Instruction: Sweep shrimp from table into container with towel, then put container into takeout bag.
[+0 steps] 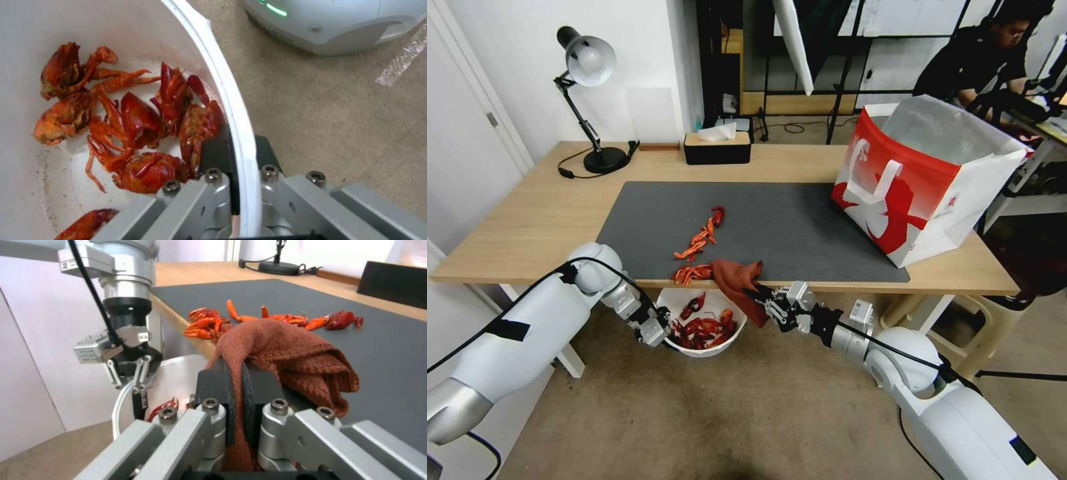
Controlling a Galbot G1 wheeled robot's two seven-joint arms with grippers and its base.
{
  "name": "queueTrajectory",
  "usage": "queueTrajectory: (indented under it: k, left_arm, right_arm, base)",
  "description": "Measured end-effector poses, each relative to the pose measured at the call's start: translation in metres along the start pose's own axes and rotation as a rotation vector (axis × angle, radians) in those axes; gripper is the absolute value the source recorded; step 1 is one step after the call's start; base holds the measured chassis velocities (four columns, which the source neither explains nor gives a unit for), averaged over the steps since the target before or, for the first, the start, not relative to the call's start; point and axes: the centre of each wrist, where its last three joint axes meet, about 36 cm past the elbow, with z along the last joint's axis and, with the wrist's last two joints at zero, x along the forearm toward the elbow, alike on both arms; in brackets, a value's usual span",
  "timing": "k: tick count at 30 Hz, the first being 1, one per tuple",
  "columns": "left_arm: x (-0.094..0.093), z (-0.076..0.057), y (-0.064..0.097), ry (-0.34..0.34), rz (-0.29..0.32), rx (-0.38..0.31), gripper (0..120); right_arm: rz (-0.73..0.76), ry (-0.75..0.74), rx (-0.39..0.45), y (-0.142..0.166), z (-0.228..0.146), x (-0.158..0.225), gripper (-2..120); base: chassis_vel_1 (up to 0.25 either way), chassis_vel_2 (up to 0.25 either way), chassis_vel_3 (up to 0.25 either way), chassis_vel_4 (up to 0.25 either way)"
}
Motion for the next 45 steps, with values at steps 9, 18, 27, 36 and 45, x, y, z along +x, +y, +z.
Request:
queueTrajectory:
  k: [9,18,27,36,45]
  left_arm:
    - [-0.001,0.000,-0.001,-0.001,0.000,0.000,0]
    - [-0.001,0.001,-0.001,-0.002,-0.002,0.002,0]
    - [-0.001,0.003,-0.002,-0.002,-0.003,0.008,0]
    - [-0.001,0.005,-0.003,-0.003,-0.006,0.012,0]
    - [-0.003,0.006,-0.002,-0.007,-0.010,0.011,0]
  right_arm:
    - [-0.010,0.001,-0.001,0.007,0.001,0.005,2]
    - [-0.010,0.004,-0.001,0.009,0.001,0.010,2]
    - [-0.016,0.006,-0.001,0.012,0.001,0.015,2]
    - [-0.034,0.016,-0.004,0.016,0.002,0.022,2]
    - [-0.034,0.021,-0.003,0.019,0.003,0.027,2]
  base:
    - [0.000,0.000,0.000,0.000]
    - [0.000,0.000,0.000,0.000]
    - [0.000,0.000,0.000,0.000]
    - [0.000,0.000,0.000,0.000]
    - [0.000,0.000,0.000,0.000]
